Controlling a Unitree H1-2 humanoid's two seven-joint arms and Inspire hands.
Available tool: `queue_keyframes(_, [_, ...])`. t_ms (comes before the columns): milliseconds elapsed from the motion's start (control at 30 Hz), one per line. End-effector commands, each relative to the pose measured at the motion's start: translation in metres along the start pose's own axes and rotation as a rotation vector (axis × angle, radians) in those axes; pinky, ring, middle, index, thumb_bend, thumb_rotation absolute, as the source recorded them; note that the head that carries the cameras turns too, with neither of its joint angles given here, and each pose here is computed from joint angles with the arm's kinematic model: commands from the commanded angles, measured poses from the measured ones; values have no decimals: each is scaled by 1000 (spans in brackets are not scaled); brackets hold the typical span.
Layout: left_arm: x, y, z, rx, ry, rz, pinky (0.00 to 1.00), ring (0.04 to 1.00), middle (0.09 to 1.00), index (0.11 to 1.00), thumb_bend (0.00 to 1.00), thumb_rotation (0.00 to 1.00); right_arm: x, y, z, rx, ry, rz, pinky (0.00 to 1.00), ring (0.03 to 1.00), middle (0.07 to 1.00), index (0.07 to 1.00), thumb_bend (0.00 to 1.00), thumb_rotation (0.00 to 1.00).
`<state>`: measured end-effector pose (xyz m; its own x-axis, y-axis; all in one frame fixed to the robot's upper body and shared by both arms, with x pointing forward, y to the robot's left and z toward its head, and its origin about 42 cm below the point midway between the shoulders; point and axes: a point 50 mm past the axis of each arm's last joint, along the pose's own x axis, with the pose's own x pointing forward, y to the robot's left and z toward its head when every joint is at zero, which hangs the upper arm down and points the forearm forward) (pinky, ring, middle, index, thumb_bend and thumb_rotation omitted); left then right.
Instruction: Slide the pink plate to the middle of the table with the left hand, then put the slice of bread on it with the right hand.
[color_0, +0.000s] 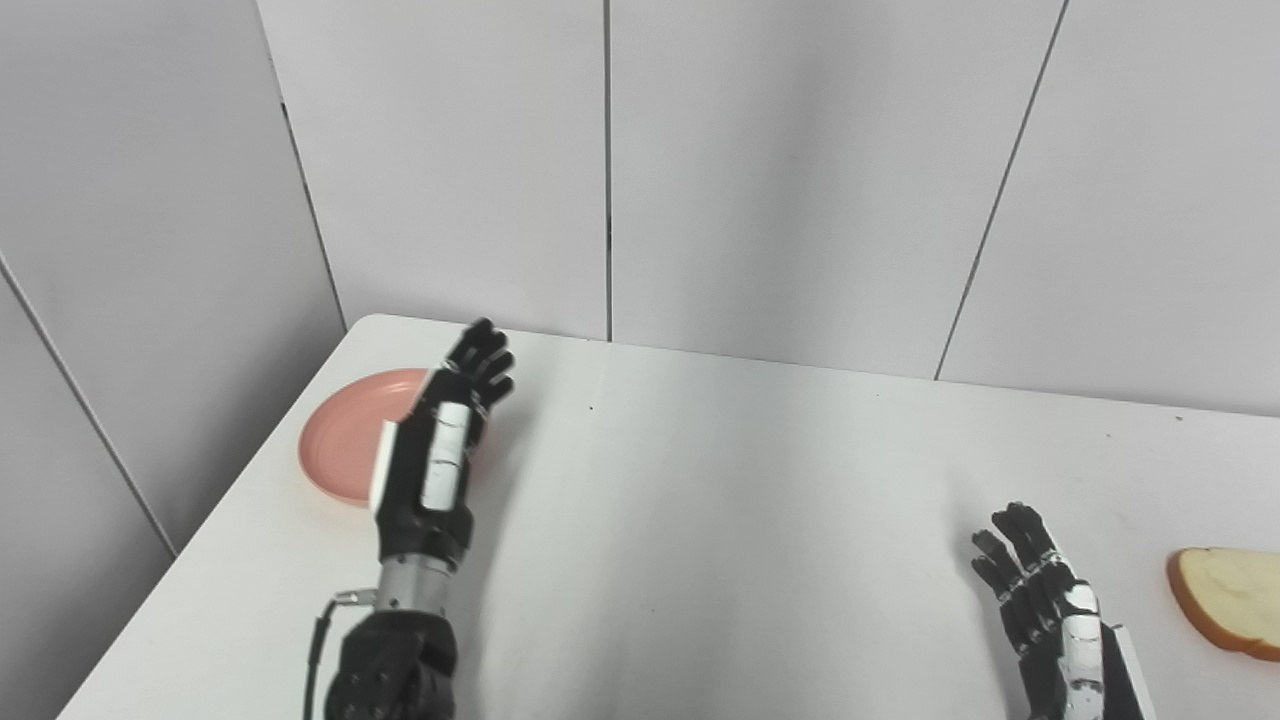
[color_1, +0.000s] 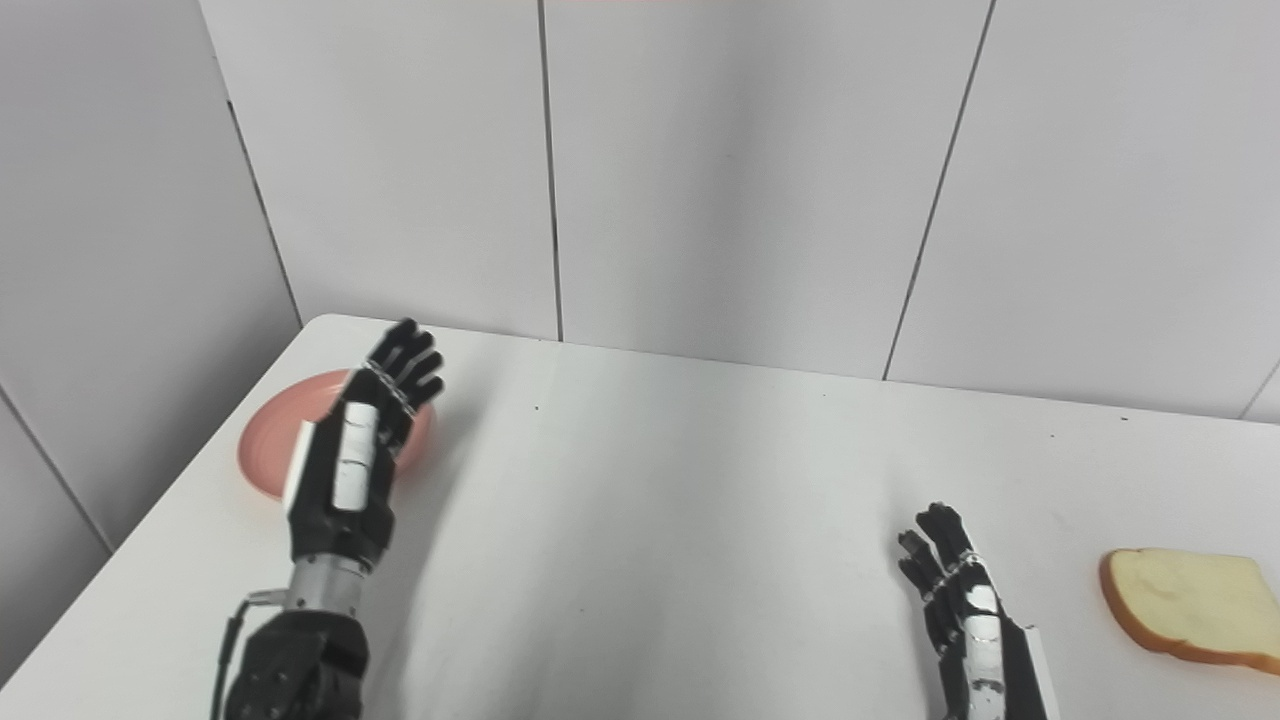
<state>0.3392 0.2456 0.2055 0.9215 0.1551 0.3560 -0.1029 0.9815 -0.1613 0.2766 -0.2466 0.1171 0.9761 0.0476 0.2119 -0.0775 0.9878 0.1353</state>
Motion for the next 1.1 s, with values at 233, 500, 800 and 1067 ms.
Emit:
queue_keyframes(233, [69, 40, 48, 78, -147, 26, 877, 857, 833, 781, 896, 828, -46, -17, -50, 19, 188, -70, 918, 890, 915, 904, 755, 998])
queue_keyframes(500, [113, 87, 60, 143, -140, 26, 824, 850, 854, 847, 923, 832, -46, -17, -50, 21, 184, -77, 919, 886, 904, 894, 759, 991])
queue_keyframes(800, [138, 132, 55, 167, -95, 74, 781, 862, 845, 844, 942, 810, -47, -17, -48, 11, 182, -72, 909, 880, 886, 890, 771, 998])
queue_keyframes(1067, [150, 161, 43, 214, -72, 109, 767, 885, 873, 865, 906, 784, -49, -18, -46, 5, 181, -73, 901, 875, 875, 883, 778, 993])
